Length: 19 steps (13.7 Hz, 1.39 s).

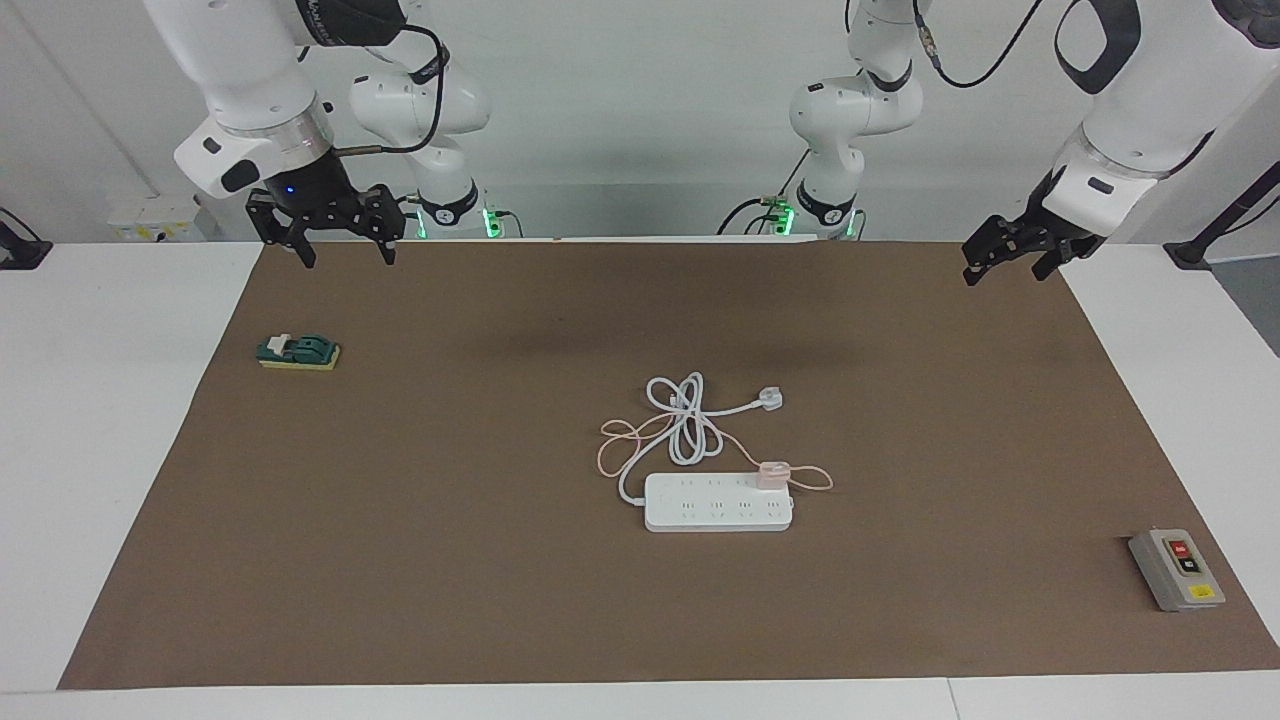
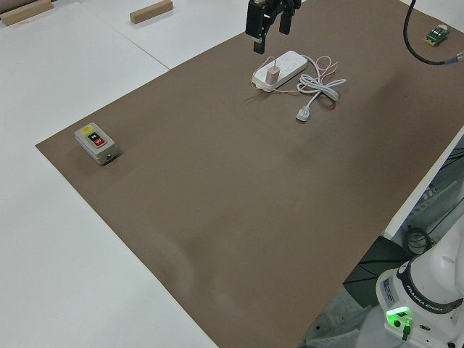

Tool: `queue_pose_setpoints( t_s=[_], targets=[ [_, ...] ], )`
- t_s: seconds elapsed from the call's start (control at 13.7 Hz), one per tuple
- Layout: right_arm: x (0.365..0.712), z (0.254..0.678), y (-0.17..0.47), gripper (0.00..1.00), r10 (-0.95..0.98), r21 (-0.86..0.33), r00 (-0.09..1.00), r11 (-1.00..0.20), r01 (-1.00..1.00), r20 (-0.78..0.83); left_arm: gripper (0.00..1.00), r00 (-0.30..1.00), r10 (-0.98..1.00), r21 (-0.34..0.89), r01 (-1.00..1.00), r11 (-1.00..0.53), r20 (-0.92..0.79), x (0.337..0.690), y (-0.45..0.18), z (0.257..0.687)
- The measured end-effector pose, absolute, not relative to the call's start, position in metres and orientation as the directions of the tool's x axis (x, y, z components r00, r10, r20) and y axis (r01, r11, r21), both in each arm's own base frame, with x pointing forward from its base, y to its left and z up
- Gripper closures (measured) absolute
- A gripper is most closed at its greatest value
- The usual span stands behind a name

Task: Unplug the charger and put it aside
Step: 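Reach the left gripper to the pink charger while the right gripper reaches the strip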

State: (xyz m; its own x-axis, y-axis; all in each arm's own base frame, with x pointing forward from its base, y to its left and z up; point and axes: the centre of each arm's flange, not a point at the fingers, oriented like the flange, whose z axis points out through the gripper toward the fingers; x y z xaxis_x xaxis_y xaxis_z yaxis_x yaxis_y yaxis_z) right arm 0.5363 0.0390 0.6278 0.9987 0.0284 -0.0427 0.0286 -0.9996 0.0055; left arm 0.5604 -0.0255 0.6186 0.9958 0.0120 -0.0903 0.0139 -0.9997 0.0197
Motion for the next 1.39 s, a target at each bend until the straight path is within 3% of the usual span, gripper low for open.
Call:
queue_pose_setpoints(
  t_s=[0.88,1.17,1.39],
  targets=[
    [0.536,0.627,0.035,0.00,0.020,0.006,0.999,-1.000,0.021,-0.045,0.00,0.998,0.031,0.020,0.032,-0.999,-0.059,0.564,-0.026,0.619],
    [0.536,0.626,0.029,0.00,0.009,0.006,0.999,-1.000,0.010,-0.053,0.00,0.944,0.325,0.015,0.327,-0.945,-0.062,0.572,-0.038,0.595],
    [0.538,0.620,0.046,0.00,-0.108,-0.025,0.993,-0.994,-0.109,-0.052,0.00,0.804,0.587,-0.019,0.588,-0.808,-0.097,0.593,-0.091,0.554]
  ],
)
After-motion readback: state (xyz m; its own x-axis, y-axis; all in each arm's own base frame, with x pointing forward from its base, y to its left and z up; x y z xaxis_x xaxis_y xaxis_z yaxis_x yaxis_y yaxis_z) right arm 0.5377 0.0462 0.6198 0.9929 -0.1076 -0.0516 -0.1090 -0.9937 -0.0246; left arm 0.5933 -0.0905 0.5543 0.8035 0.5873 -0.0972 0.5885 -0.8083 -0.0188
